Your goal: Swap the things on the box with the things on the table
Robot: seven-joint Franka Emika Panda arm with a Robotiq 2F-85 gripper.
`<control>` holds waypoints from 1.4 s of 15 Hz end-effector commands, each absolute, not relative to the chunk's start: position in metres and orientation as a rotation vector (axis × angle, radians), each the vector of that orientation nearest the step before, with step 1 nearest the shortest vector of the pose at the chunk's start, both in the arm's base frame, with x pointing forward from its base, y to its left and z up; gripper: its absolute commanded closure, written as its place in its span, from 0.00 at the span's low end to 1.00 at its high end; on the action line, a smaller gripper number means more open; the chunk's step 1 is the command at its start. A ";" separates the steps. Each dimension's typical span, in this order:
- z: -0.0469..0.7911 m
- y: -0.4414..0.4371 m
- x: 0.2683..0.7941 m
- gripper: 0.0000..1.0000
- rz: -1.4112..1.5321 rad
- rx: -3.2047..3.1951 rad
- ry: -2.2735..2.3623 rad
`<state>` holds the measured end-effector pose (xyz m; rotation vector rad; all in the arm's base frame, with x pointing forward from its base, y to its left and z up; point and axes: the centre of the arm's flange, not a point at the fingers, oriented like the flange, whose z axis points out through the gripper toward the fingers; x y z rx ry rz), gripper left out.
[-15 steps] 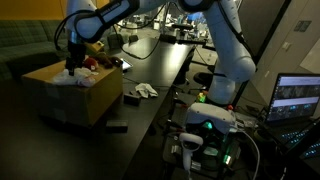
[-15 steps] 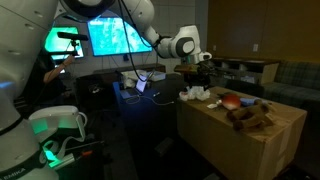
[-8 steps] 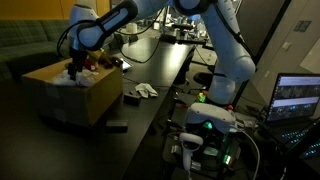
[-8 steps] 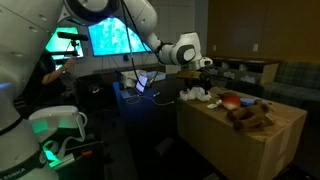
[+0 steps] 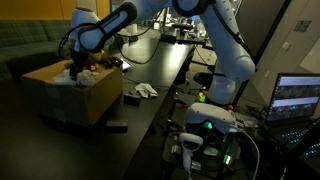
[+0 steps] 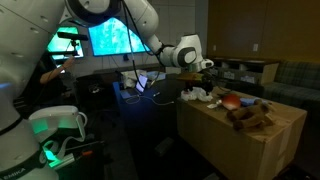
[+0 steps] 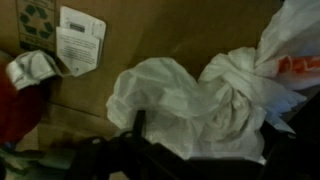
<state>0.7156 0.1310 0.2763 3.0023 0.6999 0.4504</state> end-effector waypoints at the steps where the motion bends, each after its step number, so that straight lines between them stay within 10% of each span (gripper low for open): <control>1: 0.272 0.129 0.712 0.26 0.453 2.978 0.765; 11: 0.288 0.139 0.697 0.99 0.396 2.974 0.931; 21: 0.383 0.144 0.631 0.98 0.349 2.985 1.335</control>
